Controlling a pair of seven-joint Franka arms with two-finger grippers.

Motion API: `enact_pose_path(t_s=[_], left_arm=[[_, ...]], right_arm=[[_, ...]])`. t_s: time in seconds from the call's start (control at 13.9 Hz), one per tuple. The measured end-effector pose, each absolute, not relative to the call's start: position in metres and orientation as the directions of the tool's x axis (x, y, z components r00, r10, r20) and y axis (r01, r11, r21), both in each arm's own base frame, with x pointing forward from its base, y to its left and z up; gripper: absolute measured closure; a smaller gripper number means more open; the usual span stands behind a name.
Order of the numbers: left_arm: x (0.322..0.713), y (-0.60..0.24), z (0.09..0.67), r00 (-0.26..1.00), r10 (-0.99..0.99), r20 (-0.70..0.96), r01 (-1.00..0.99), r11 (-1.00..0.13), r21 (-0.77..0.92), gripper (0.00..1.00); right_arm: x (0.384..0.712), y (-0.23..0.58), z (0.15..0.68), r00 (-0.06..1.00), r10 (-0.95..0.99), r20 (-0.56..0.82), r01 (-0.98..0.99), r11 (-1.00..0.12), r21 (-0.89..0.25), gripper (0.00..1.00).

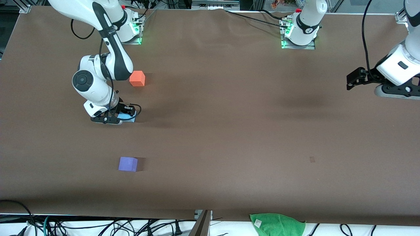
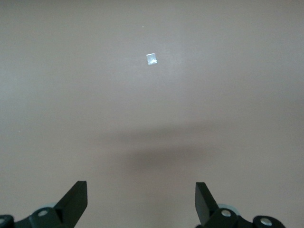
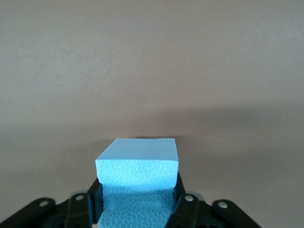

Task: Place blue block between orange and purple blocks
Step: 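Carry the blue block with the right gripper toward the orange block, then lower the blue block between the orange and purple blocks, open the right gripper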

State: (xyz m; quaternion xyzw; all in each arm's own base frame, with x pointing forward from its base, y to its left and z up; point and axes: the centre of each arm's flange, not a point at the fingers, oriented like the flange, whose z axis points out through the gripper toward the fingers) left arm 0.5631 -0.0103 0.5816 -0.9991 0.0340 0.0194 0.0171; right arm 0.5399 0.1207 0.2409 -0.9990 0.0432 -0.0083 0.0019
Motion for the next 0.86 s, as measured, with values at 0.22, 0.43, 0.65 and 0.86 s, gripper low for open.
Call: enact_pose_path(t_s=[0.22,0.43,0.65,0.86], left_arm=[[0.564,0.004,0.584,0.998,-0.047,-0.035,-0.049,-0.998,-0.033,0.0],[0.564,-0.012,0.587,0.997,-0.077,-0.029,-0.078,-0.996,-0.033,0.0],[0.564,-0.014,0.59,0.997,-0.08,-0.022,-0.08,-0.996,-0.033,0.0],[0.565,-0.009,0.593,0.997,-0.071,-0.017,-0.072,-0.997,-0.033,0.0]], right_arm=[[0.532,0.125,0.232,0.996,-0.074,0.057,-0.074,-0.997,-0.011,0.43],[0.526,0.127,0.224,0.995,-0.066,0.077,-0.065,-0.998,-0.011,0.43],[0.521,0.134,0.216,0.996,-0.051,0.079,-0.051,-0.999,-0.01,0.43],[0.52,0.134,0.212,0.996,-0.05,0.078,-0.05,-0.999,-0.006,0.44]])
